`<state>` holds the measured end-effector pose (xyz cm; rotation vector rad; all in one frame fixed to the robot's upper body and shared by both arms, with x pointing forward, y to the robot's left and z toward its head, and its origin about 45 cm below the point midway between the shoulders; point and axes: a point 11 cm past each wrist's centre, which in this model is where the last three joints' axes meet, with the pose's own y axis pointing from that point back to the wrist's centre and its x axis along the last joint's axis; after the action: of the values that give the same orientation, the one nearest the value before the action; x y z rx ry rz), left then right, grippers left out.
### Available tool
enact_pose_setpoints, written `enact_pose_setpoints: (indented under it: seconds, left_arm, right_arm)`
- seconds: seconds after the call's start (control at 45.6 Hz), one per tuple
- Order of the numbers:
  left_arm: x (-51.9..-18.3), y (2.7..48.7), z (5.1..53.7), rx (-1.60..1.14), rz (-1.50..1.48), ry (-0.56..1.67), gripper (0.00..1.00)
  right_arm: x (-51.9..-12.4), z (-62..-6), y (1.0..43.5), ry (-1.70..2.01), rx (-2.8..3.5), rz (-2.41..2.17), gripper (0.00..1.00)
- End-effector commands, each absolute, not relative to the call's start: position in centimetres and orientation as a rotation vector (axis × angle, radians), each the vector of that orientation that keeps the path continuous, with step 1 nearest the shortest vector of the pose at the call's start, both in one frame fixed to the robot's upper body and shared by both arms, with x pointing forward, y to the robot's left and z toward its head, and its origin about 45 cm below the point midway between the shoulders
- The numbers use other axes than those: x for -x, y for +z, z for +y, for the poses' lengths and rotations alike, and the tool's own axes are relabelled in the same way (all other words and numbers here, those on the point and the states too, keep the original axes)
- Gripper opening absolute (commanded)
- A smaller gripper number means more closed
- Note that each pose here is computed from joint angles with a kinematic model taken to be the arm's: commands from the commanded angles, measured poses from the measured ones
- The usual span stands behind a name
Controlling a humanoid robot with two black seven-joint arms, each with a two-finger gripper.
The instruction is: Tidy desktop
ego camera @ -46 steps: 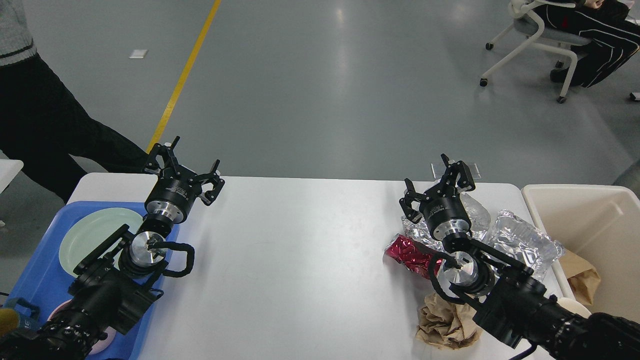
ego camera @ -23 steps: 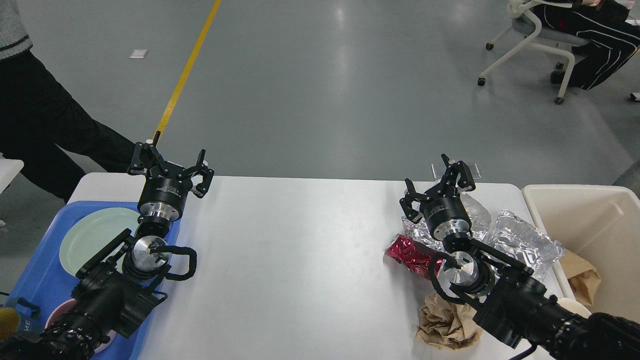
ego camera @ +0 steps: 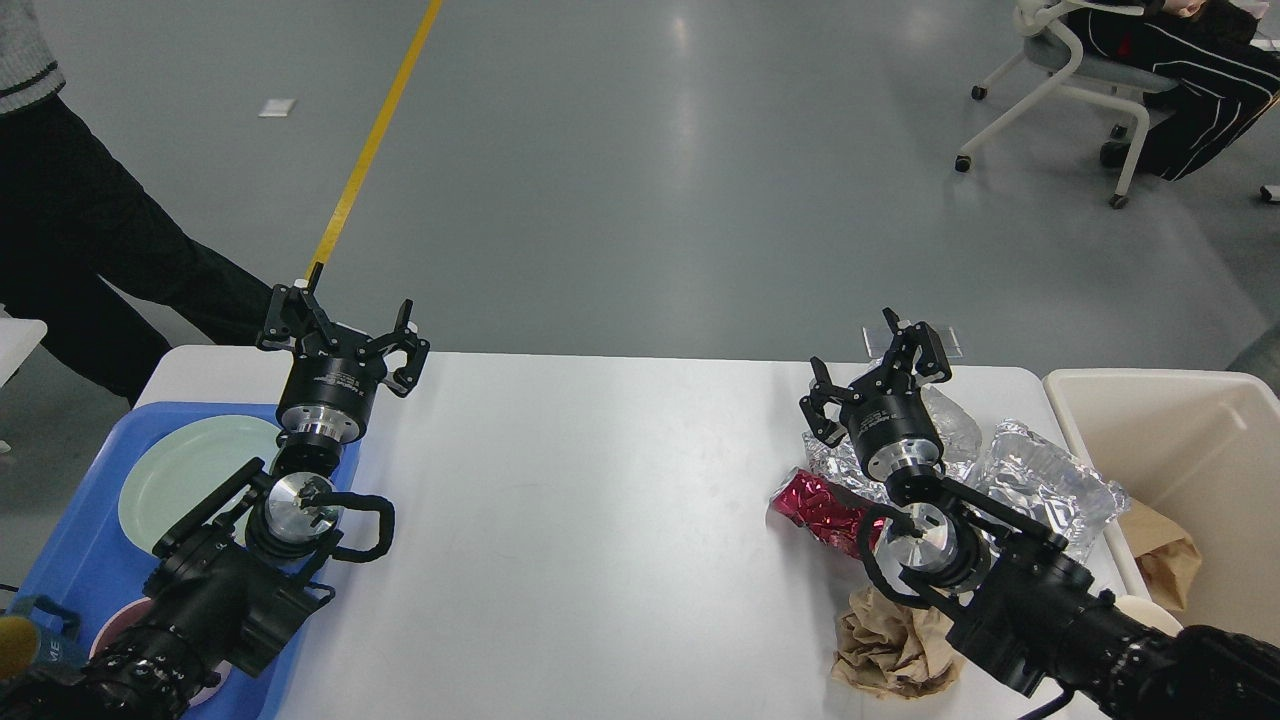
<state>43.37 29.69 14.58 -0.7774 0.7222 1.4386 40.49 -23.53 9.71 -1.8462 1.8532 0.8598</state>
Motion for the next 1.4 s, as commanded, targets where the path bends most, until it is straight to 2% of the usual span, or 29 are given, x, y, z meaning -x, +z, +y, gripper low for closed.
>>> enact_pose_setpoints:
  seconds: [0.0,0.197,0.394,0.657,0.811,0.92,1.03,1.161,1.271,1.38]
  left_arm:
    - [-43.4,14.6,29.7,0.777,0.722,1.439,0.97]
    - [-43.4,14.6,29.8,0.777,0.721,1.44,0.97]
    - [-43.4,14.6,29.8,0.777,0.721,1.44,0.97]
    - [-43.4,14.6,29.8,0.777,0.721,1.44,0.97]
    - [-43.4,14.5,29.7,0.775,0.722,1.44,0.97]
    - [-43.4,14.6,29.7,0.777,0.723,1.438,0.97]
    - [-43.4,14.6,29.7,0.777,0.722,1.439,0.97]
    - [-43.4,14.6,29.7,0.776,0.722,1.438,0.97]
    - [-43.4,14.6,29.7,0.775,0.721,1.439,0.97]
    - [-43.4,14.6,29.7,0.775,0.721,1.439,0.97]
  right_arm:
    - [-40.5,-23.5,9.7,0.86,1.844,1.853,1.0]
    - [-41.5,-22.6,10.6,0.847,1.87,1.851,1.0]
    - [-47.9,-25.2,19.5,0.555,1.931,1.831,1.0]
    - [-50.8,-27.5,24.8,0.217,2.157,1.901,1.0]
    - [-52.1,-25.4,28.6,-0.089,2.467,1.833,1.0]
    - [-51.7,-24.4,28.6,-0.353,2.792,1.773,1.0]
    - [-50.4,-25.9,28.2,-0.608,3.13,1.702,1.0]
    - [-49.1,-26.6,30.4,-0.861,3.403,1.584,1.0]
    - [-47.6,-24.3,31.0,-0.806,3.471,1.455,1.0]
    - [-45.4,-22.4,29.4,-0.608,3.595,1.274,1.0]
